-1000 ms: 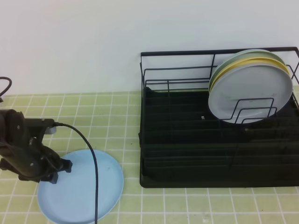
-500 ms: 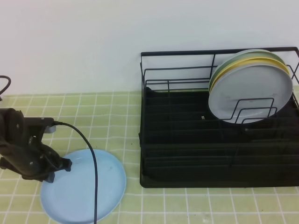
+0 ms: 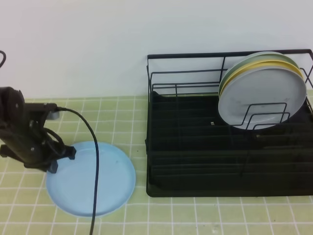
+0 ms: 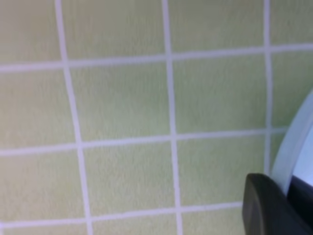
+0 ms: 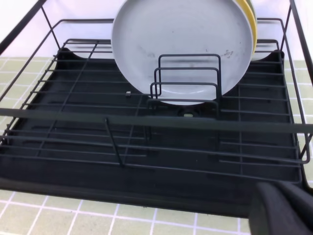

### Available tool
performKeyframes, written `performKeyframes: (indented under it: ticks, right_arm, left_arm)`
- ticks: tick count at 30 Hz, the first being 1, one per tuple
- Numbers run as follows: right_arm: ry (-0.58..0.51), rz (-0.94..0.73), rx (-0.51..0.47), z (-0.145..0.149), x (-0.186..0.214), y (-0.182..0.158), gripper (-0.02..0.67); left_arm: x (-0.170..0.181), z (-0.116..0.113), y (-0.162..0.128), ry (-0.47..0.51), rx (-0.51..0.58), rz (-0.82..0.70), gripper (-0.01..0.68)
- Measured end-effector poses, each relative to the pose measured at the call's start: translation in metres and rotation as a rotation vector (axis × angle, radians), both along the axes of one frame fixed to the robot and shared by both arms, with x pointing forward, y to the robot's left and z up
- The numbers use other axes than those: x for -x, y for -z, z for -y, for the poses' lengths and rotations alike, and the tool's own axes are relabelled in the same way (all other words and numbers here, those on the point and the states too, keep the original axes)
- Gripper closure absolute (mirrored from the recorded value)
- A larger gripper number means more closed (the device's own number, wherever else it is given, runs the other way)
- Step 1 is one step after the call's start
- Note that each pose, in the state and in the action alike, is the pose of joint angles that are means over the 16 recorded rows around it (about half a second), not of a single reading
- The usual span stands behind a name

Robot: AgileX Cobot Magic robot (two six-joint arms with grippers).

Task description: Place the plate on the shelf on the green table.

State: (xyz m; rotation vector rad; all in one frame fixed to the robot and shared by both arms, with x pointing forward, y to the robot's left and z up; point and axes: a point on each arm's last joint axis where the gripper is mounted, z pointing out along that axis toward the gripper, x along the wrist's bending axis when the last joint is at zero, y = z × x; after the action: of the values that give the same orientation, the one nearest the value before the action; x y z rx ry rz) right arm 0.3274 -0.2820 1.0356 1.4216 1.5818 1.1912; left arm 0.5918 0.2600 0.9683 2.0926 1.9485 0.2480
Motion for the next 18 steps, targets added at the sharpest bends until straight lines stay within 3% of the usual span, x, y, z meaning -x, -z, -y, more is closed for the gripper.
performKeyframes:
  ticks: [18]
  right_arm:
    - [0.0, 0.0, -0.001, 0.0, 0.0, 0.0, 0.638]
  left_arm:
    - [-0.011, -0.001, -0.034, 0.091, -0.048, 0.02, 0.673]
